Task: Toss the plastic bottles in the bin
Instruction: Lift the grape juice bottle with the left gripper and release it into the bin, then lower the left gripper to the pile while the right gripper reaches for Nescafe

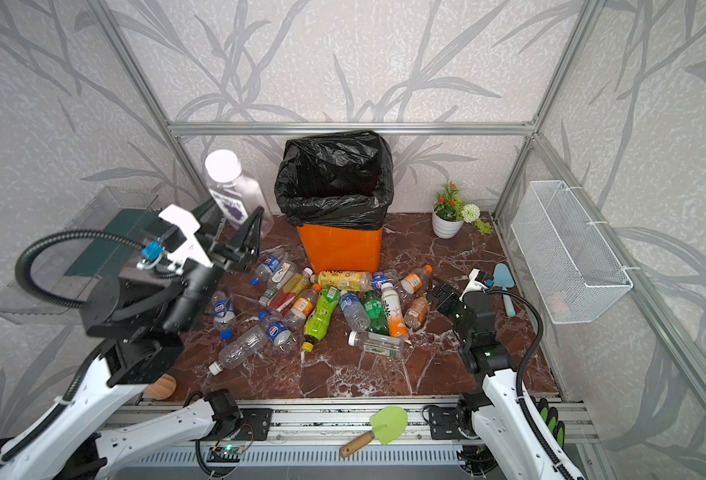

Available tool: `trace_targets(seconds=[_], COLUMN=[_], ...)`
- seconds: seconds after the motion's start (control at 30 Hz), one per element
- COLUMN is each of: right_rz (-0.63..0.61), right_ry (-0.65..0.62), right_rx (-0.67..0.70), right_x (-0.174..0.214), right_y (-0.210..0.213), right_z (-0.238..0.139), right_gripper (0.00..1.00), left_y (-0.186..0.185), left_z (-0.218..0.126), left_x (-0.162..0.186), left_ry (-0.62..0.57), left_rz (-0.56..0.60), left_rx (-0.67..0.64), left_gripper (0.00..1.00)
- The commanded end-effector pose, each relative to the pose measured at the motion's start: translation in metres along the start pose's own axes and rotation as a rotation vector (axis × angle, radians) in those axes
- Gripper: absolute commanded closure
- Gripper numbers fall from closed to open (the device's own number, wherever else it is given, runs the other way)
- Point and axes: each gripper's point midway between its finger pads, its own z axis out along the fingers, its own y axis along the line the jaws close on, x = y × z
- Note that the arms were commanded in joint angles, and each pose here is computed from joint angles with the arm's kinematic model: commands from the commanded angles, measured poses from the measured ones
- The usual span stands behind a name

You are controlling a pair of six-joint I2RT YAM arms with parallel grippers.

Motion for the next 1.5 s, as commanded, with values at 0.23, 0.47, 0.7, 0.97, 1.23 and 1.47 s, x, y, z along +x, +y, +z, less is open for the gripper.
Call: trace_targets(seconds=[0.23, 0.47, 0.7, 0.97, 1.23, 1.47], right_rz=[-0.096, -0.147, -0.12, -0.051, -0.017, -0.053], right_ry=[-0.022, 0.002, 0.054, 0.191, 0.357, 0.457], right_rx=[-0.019, -0.002, 0.028, 0.083, 0.156, 0.208], right_x=[-0.013, -0.011, 0.0, 0.031, 0.066, 0.091], right_y=[0.012, 0.011, 0.002, -0.016, -0.028, -0.035], right_z=[-0.019, -0.021, -0.011, 0.009, 0.034, 0.045], right_gripper=[0.01, 0.01, 0.01, 0.01, 0.09, 0.11], left_y=[-0.005, 0.02, 0.016, 0.036, 0.059, 0.066], left_z=[0.17, 0.158, 0.106, 0.002, -0.108, -0.146], left_x=[0.116, 0.077, 0.08, 0.124, 0.229, 0.261], left_ry=[0.378, 0.223, 0.225, 0.343, 0.532, 0.597], left_rz=[-0.252, -0.207, -0.208, -0.256, -0.396, -0.421], left_rx=[0.169, 0.059, 0.073, -0.091, -0.377, -0.475], left_gripper=[0.01, 0.01, 0.01, 0.01, 0.01, 0.01])
